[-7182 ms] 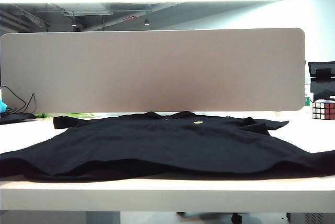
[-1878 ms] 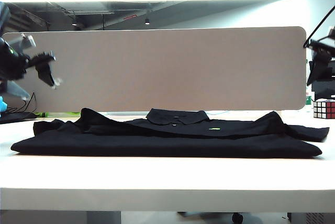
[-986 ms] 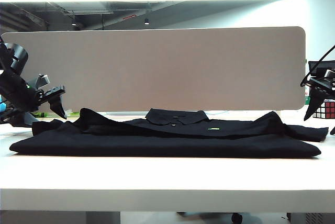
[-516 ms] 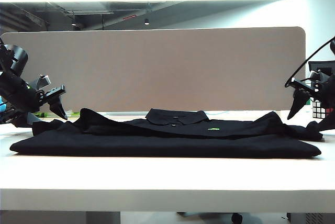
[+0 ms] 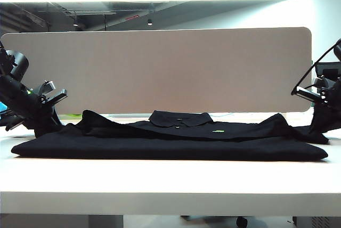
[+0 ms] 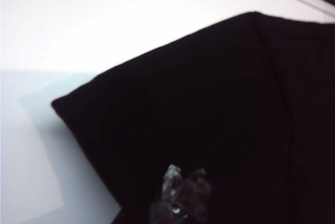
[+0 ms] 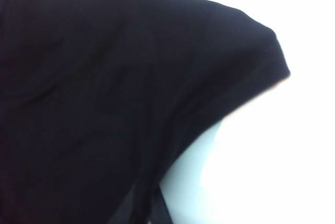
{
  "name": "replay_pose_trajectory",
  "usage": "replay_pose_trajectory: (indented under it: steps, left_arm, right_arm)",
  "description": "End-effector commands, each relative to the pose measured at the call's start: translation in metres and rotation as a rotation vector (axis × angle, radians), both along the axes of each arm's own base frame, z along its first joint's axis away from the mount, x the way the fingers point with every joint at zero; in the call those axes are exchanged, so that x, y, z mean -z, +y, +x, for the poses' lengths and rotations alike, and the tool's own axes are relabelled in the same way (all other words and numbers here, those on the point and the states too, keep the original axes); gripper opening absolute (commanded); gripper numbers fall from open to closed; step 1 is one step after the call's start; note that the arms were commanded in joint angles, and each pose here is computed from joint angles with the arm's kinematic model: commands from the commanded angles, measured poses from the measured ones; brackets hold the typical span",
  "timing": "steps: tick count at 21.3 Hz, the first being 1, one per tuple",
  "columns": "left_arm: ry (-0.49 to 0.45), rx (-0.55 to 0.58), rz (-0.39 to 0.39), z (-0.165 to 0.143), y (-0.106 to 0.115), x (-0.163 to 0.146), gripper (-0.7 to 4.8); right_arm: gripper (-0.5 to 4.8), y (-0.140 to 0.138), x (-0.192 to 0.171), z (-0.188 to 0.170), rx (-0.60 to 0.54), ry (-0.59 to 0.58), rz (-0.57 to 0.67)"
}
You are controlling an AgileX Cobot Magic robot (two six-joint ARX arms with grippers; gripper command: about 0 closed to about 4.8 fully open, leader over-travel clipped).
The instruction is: Fold the bottom side of the T-shirt horizontally towards the center, about one-third of the way, then fold the sleeve back towards the center, creating a straight line along the edge of the T-shirt, and finally fold the bottom of the T-shirt up towards the top, creating a neat rectangle.
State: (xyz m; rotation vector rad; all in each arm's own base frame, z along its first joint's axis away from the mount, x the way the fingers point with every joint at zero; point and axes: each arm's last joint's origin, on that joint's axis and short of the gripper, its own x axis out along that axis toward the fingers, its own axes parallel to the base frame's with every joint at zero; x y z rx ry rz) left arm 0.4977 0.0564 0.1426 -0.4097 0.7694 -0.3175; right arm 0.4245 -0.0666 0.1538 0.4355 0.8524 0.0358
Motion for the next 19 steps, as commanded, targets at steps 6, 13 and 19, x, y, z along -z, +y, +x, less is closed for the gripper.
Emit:
replay_pose_trajectory:
  steps: [6,13,19]
  left_arm:
    - [-0.177,0.119,0.045,-0.013,-0.025,-0.077,-0.05]
    - [-0.229,0.335,0.022,-0.023,-0.122,-0.099,-0.05]
    - [-0.221,0.552,0.211,-0.051,-0.215,-0.089,-0.05]
  right_arm:
    - [-0.08,0.019,-0.067,-0.012,-0.085,-0.165,0.006]
    - [-0.08,0.105,-0.078,-0.014,-0.289,-0.201,0.029]
    - [-0.08,0.180,-0.077,-0.027,-0.439,-0.199,-0.002]
